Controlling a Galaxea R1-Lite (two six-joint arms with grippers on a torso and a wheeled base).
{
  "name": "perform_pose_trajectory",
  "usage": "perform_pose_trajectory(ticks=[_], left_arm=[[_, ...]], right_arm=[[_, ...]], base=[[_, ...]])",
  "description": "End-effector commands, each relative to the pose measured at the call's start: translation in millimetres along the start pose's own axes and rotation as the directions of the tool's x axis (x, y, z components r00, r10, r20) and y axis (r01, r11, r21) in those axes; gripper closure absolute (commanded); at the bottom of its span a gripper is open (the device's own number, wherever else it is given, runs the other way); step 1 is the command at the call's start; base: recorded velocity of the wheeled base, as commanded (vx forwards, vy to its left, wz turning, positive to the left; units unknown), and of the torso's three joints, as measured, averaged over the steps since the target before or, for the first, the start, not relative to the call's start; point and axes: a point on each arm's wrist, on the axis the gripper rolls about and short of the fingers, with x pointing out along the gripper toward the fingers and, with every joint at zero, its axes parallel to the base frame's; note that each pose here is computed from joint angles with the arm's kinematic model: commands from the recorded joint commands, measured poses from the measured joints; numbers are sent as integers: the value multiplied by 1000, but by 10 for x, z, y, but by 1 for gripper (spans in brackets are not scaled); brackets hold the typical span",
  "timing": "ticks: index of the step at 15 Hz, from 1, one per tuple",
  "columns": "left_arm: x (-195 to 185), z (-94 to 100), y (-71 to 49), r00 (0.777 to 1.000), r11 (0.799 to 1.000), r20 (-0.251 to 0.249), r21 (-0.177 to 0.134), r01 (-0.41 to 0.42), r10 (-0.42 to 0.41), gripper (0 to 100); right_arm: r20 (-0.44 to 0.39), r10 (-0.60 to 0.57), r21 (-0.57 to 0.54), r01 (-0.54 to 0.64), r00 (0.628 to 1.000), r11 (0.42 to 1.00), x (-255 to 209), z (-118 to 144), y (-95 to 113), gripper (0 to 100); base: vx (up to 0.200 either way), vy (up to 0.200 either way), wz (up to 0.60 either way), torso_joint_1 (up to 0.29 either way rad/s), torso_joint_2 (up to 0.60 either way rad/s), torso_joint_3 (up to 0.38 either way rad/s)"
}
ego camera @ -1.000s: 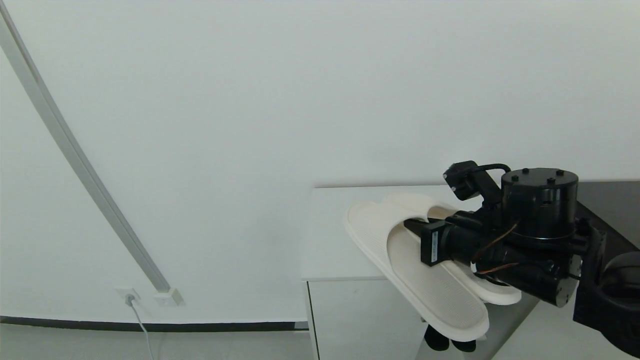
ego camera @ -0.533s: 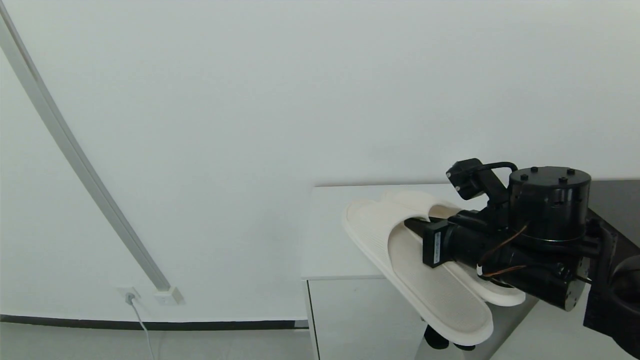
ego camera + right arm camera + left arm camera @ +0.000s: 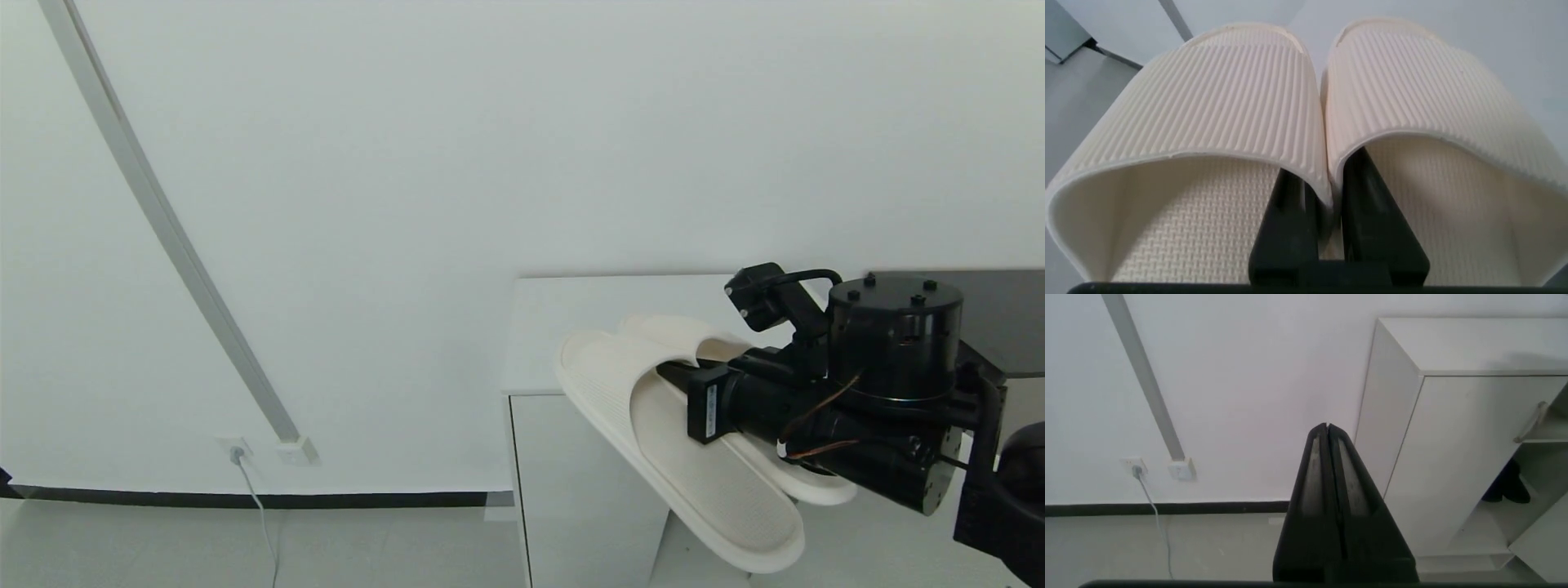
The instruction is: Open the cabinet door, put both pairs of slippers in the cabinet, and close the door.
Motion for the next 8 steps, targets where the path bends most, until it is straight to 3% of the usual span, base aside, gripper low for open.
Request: perform_pose_trajectory(ticks=[1,8], left_arm=[[1,1,1,1000,1000,-1,0,-1,1,100],[1,1,1,1000,1000,-1,0,-1,1,100]], right_arm=[[-14,-1,-14,1,1000,1000,25,-36,1,100],[-20,2,-23,-3,1000,1000,33,-57,13,100]], base=[[0,0,0,0,0,0],[0,0,0,0,0,0]])
